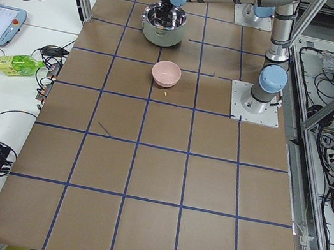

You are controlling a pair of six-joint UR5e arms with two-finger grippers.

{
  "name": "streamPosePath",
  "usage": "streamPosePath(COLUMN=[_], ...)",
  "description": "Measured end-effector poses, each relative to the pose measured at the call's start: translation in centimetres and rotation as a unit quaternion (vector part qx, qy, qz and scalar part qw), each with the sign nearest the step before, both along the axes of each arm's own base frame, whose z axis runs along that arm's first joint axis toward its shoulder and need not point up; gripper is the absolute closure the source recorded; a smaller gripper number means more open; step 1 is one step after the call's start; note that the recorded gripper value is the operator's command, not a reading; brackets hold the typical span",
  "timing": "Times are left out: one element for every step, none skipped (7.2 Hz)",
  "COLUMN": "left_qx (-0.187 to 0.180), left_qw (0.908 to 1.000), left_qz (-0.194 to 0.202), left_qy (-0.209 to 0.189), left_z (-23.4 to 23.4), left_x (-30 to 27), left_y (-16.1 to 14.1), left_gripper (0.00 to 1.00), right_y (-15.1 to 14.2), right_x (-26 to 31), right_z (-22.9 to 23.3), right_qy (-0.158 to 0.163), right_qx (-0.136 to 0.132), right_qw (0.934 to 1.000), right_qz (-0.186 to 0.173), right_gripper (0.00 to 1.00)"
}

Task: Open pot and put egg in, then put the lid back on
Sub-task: 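Carry the egg over the pot and lower it inside with the left gripper, then release the egg and raise the left gripper away from the pot, then carry the glass lid over the pot and lower it on with the right gripper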

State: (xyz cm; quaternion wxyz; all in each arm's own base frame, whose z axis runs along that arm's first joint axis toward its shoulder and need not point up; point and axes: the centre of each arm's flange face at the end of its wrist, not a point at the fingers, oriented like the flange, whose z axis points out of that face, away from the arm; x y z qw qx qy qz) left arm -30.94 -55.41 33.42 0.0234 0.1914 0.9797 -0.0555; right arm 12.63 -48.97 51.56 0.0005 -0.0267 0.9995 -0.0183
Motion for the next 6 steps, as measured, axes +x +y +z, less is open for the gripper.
streamPosePath(left_qx=[-0.005, -0.005, -0.003, 0.005, 0.02, 0.035], left_qw=[0.9995, 0.9975, 0.995, 0.9925, 0.9909, 0.9903], left_qz=[0.019, 0.043, 0.07, 0.095, 0.115, 0.127], left_qy=[0.026, 0.055, 0.072, 0.076, 0.068, 0.043], left_z=[2.3, 5.0, 8.0, 10.7, 12.9, 14.9], left_x=[2.1, 5.0, 8.4, 11.7, 14.0, 15.6], left_y=[-0.8, -1.2, -0.8, 0.4, 2.1, 4.2], left_gripper=[0.1, 0.07, 0.02, 0.01, 0.01, 0.01], right_y=[-0.1, -0.2, -0.6, -1.2, -2.1, -3.5], right_x=[0.0, 0.2, 0.5, 1.5, 3.5, 6.8], right_z=[0.1, 0.2, 0.2, 0.0, -0.5, -1.9], right_qy=[0.0, 0.0, -0.001, -0.002, -0.002, -0.004], right_qx=[-0.002, -0.005, -0.006, -0.007, -0.008, -0.012], right_qw=[1.0, 1.0, 1.0, 1.0, 1.0, 0.9998], right_qz=[0.0, 0.001, 0.003, 0.002, 0.0, -0.011], right_gripper=[0.86, 0.86, 0.86, 0.86, 0.86, 0.86])
